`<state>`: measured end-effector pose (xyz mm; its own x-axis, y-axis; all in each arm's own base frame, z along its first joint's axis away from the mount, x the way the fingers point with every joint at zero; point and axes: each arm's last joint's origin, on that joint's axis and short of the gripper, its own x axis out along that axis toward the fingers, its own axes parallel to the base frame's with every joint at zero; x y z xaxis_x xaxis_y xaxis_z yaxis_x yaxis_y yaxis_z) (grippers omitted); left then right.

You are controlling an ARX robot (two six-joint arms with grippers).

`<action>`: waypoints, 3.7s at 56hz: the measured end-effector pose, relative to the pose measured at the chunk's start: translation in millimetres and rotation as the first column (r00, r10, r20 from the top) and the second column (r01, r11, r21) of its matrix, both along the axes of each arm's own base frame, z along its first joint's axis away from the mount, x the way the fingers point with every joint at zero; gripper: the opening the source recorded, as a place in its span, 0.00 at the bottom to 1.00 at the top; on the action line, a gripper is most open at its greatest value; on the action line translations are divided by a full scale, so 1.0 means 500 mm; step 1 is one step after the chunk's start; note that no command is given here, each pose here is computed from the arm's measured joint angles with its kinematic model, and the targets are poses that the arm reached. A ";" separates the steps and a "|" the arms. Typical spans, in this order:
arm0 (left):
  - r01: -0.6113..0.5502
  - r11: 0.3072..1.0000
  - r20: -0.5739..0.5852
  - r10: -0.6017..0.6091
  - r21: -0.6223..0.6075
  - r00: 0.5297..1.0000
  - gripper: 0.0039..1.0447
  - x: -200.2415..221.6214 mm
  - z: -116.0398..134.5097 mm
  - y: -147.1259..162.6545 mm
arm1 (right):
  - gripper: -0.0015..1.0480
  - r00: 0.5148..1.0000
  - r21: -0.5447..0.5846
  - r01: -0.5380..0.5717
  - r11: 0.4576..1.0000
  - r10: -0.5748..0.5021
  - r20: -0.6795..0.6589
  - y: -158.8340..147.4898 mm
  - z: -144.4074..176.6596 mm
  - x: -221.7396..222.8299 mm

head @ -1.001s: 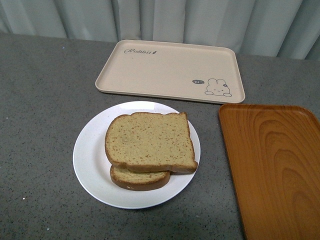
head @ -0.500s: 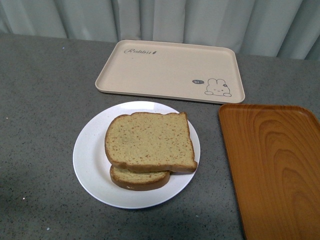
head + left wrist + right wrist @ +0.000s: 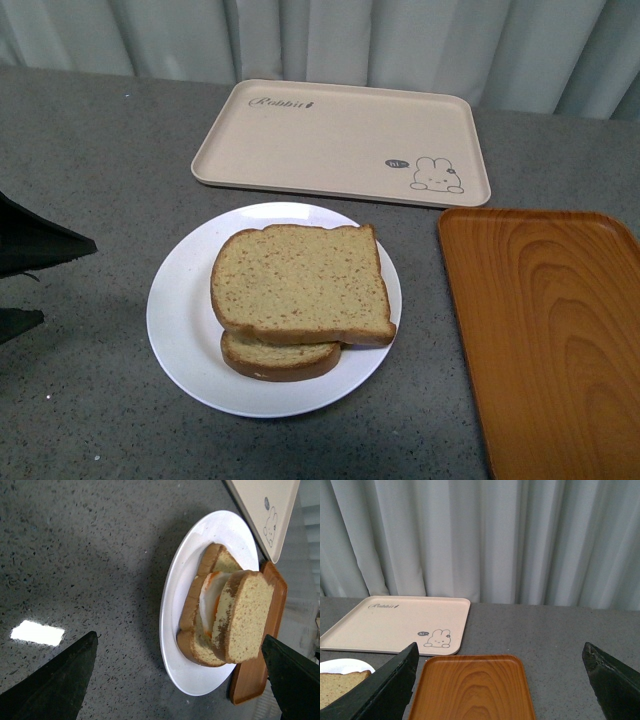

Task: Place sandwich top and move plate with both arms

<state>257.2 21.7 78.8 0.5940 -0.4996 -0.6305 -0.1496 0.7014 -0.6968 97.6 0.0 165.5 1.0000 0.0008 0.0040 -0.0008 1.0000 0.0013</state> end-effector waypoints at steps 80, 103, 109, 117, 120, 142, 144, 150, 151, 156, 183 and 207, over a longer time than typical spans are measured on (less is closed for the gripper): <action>0.113 0.980 -0.140 -0.137 -0.166 0.981 0.94 0.078 -0.112 -0.103 | 0.91 1.000 0.000 0.000 1.000 0.000 0.000 0.000 0.000 0.000; 0.095 0.980 -0.168 -0.125 -0.173 0.978 0.65 0.075 -0.121 -0.103 | 0.91 1.000 0.000 0.000 1.000 0.000 0.000 0.000 0.000 0.000; 0.094 0.980 -0.172 -0.125 -0.173 0.977 0.64 0.074 -0.121 -0.102 | 0.91 1.000 0.000 0.000 1.000 0.000 0.000 0.000 0.000 0.000; 0.094 0.980 -0.174 -0.125 -0.176 0.977 0.50 0.074 -0.121 -0.102 | 0.91 1.000 0.000 0.000 1.000 0.000 0.000 0.000 0.000 0.000; 0.095 0.980 -0.174 -0.126 -0.176 0.977 0.42 0.074 -0.121 -0.102 | 0.91 1.000 0.000 0.000 1.000 0.000 0.000 0.000 0.000 0.000; 0.107 0.974 -0.169 -0.142 -0.200 0.975 0.04 0.079 -0.120 -0.103 | 0.91 1.000 0.000 0.000 1.000 0.000 0.000 0.000 0.000 0.000; 0.107 0.973 -0.169 -0.142 -0.203 0.975 0.04 0.079 -0.120 -0.103 | 0.91 1.000 0.000 0.000 1.000 0.000 0.000 0.000 0.000 0.000; 0.100 0.970 -0.156 -0.137 -0.222 0.978 0.04 0.081 -0.118 -0.100 | 0.91 1.000 0.000 0.000 1.000 0.000 0.000 0.000 0.000 0.000; 0.097 0.968 -0.154 -0.134 -0.231 0.979 0.04 0.081 -0.118 -0.099 | 0.91 1.000 0.000 0.000 1.000 0.000 0.000 0.000 0.000 0.000; 0.081 0.959 -0.133 -0.121 -0.270 0.984 0.04 0.082 -0.113 -0.094 | 0.91 1.000 0.000 0.000 1.000 0.000 0.000 0.000 0.000 0.000; -0.038 0.866 -0.036 0.024 -0.498 0.999 0.04 0.084 -0.070 -0.065 | 0.91 1.000 0.000 0.000 1.000 0.000 0.000 0.000 0.000 0.000; -0.066 0.893 0.027 0.087 -0.445 0.996 0.04 0.235 -0.033 -0.181 | 0.91 1.000 0.000 0.000 1.000 0.000 0.000 0.000 0.000 0.000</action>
<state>374.6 -68.8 62.1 0.6646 -0.6726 -0.3255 -0.1511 0.3056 -0.9401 97.6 0.0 165.5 1.0000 0.0008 0.0040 -0.0008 1.0000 0.0009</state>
